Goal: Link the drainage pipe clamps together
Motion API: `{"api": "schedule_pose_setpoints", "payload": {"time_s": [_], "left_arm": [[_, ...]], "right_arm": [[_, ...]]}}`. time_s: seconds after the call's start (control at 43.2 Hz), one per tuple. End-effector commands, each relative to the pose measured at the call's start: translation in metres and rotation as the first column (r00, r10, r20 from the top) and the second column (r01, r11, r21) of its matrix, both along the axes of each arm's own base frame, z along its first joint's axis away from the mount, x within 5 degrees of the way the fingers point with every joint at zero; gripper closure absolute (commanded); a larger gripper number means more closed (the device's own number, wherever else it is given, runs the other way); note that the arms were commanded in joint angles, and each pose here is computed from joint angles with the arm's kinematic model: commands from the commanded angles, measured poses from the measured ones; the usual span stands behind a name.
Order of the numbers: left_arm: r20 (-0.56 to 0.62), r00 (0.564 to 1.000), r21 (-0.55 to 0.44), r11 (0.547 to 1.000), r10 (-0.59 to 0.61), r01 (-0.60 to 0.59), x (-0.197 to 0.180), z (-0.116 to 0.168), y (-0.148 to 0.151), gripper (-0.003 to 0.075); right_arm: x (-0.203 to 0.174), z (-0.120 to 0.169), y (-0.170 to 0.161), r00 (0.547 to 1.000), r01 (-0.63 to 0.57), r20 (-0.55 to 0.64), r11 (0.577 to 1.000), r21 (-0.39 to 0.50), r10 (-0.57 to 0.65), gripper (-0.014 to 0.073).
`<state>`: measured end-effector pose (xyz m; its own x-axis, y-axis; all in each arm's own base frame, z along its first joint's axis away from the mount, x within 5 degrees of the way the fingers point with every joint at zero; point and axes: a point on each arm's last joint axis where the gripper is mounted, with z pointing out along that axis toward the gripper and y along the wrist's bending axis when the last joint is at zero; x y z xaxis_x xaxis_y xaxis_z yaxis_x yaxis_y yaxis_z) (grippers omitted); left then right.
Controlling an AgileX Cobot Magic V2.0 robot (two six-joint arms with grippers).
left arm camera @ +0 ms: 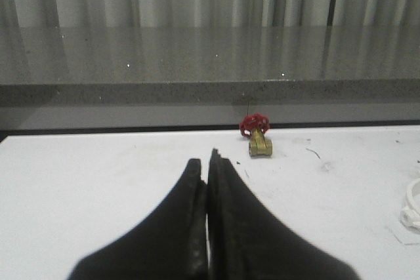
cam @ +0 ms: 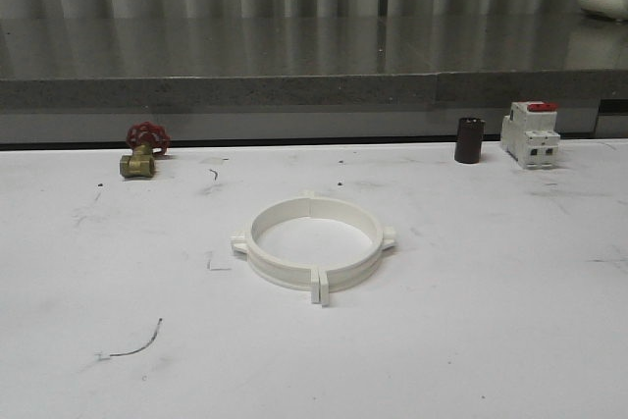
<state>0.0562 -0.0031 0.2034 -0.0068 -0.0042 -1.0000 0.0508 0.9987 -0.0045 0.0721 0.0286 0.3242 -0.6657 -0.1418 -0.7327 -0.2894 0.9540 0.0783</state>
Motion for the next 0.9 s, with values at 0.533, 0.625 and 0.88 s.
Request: {"api": "schedule_pose_setpoints", "payload": {"time_s": [0.533, 0.625, 0.88], "left_arm": [[0.057, 0.998, -0.047, 0.999, 0.006, -0.004, 0.0000, -0.0007, 0.0005, 0.0741], [0.059, 0.998, -0.021, 1.000, 0.007, -0.006, 0.0000, -0.0007, 0.0006, 0.0741], [0.088, 0.996, -0.023, 1.000, 0.009, -0.007, -0.0002, 0.0020, 0.0008, 0.0741]], "right_arm": [[0.0033, 0.0110, 0.0005, 0.997, -0.005, 0.077, 1.000, 0.012, 0.004, 0.0653], [0.0033, 0.0110, 0.0005, 0.997, -0.005, 0.077, 1.000, 0.012, 0.004, 0.0653], [0.0033, 0.0110, 0.0005, 0.997, -0.005, 0.077, 1.000, 0.012, 0.004, 0.0653]]}}
